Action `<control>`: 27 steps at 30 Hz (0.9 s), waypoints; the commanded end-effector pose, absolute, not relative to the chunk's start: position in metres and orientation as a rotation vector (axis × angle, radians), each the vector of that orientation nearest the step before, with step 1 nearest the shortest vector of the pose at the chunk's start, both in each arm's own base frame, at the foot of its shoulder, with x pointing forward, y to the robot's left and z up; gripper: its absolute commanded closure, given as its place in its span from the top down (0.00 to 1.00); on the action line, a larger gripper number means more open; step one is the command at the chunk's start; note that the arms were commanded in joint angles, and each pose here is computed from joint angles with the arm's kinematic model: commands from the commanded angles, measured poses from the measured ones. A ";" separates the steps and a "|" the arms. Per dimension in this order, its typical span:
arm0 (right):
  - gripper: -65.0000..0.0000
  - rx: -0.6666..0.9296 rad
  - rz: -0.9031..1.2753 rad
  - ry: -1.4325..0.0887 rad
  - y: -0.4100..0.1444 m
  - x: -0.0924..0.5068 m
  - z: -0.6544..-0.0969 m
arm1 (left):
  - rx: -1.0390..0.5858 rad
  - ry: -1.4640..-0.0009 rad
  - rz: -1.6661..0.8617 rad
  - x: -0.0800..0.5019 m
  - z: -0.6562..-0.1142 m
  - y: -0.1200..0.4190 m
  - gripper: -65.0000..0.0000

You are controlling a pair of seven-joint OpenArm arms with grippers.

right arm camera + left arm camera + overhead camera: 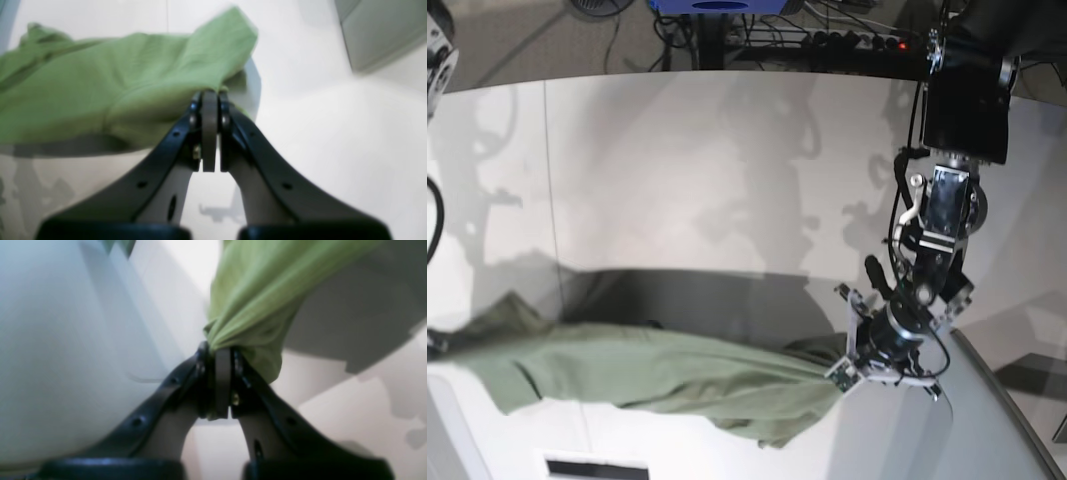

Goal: Layout the t-shirt on the table in an organized manner, then fold the t-shirt properly
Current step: 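Lift the shirt with both grippers and lay it flatter on the table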

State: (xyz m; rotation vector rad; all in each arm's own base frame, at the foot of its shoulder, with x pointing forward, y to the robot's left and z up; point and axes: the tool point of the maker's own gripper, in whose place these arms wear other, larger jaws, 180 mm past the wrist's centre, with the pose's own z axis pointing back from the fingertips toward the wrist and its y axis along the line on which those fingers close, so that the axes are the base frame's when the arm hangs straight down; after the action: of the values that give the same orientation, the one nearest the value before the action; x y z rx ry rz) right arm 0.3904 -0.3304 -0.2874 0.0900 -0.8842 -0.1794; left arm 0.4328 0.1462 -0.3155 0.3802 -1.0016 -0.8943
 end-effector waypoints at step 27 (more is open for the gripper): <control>0.00 0.143 -0.320 -0.535 -0.286 0.220 -0.381 | 0.317 -0.715 -0.976 0.305 -0.417 0.176 0.00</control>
State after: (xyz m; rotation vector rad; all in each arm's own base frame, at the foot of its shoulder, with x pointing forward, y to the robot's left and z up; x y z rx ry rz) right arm 0.2177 -0.2753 -0.3896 0.1678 -0.5087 -0.3199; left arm 0.2961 0.1743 -0.4277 0.2948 -0.6785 -0.9781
